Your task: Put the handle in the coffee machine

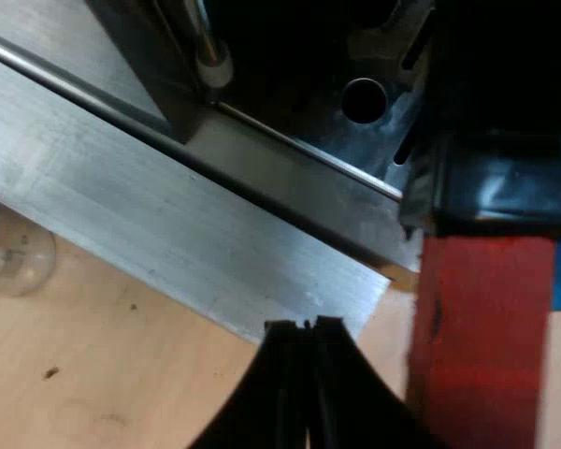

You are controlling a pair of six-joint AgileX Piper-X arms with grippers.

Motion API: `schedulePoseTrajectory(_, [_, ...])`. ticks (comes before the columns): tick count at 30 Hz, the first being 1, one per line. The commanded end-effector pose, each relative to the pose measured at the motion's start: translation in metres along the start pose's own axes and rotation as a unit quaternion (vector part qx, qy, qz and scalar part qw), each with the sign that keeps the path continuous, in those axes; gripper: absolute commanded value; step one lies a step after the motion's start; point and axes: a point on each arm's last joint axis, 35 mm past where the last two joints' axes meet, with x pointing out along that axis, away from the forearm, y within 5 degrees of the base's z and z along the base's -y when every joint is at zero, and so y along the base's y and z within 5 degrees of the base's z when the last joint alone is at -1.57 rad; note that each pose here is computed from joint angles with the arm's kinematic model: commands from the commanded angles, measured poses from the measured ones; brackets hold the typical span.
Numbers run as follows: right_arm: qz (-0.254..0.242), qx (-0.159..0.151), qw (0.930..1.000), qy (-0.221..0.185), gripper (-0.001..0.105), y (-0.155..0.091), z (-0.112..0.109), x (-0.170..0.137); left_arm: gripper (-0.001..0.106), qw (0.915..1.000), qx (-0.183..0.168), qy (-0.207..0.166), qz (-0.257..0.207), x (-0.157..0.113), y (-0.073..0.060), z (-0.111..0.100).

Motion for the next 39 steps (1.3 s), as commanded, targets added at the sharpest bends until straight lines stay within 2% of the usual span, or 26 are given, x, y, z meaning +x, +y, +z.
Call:
schedulePoseTrajectory(1, [-0.023, 0.068, 0.9938, -0.085, 0.031, -0.016, 0.045, 0.005, 0.0, 0.9997, -0.008, -0.007, -0.02, -0.004, -0.006, 0.001])
schedulePoseTrajectory(5, [-0.023, 0.068, 0.9938, -0.085, 0.031, -0.016, 0.045, 0.005, 0.0, 0.9975, -0.02, -0.027, -0.061, -0.005, -0.012, 0.001])
schedulePoseTrajectory(11, [-0.023, 0.068, 0.9938, -0.085, 0.031, -0.016, 0.045, 0.005, 0.0, 0.9931, -0.043, -0.025, -0.106, -0.005, -0.02, -0.003])
schedulePoseTrajectory(14, [-0.023, 0.068, 0.9938, -0.085, 0.031, -0.016, 0.045, 0.005, 0.0, 0.9885, -0.057, -0.037, -0.135, -0.006, -0.024, -0.004])
schedulePoseTrajectory(20, [-0.023, 0.068, 0.9938, -0.085, 0.031, -0.016, 0.045, 0.005, 0.0, 0.9868, -0.056, -0.025, -0.15, 0.001, -0.031, -0.004])
schedulePoseTrajectory(26, [-0.023, 0.068, 0.9938, -0.085, 0.031, -0.016, 0.045, 0.005, 0.0, 0.9843, -0.055, 0.008, -0.168, 0.017, -0.043, -0.006])
schedulePoseTrajectory(30, [-0.023, 0.068, 0.9938, -0.085, 0.031, -0.016, 0.045, 0.005, 0.0, 0.9842, -0.053, 0.013, -0.168, 0.019, -0.044, -0.006])
schedulePoseTrajectory(32, [-0.021, 0.067, 0.994, -0.085, 0.031, -0.015, 0.046, 0.004, 0.0, 0.9835, -0.044, 0.03, -0.173, 0.024, -0.052, -0.005])
schedulePoseTrajectory(39, [-0.018, 0.048, 0.9966, -0.065, 0.031, -0.013, 0.037, 0.001, 0.0, 0.9846, -0.047, 0.016, -0.168, 0.014, -0.058, -0.003])
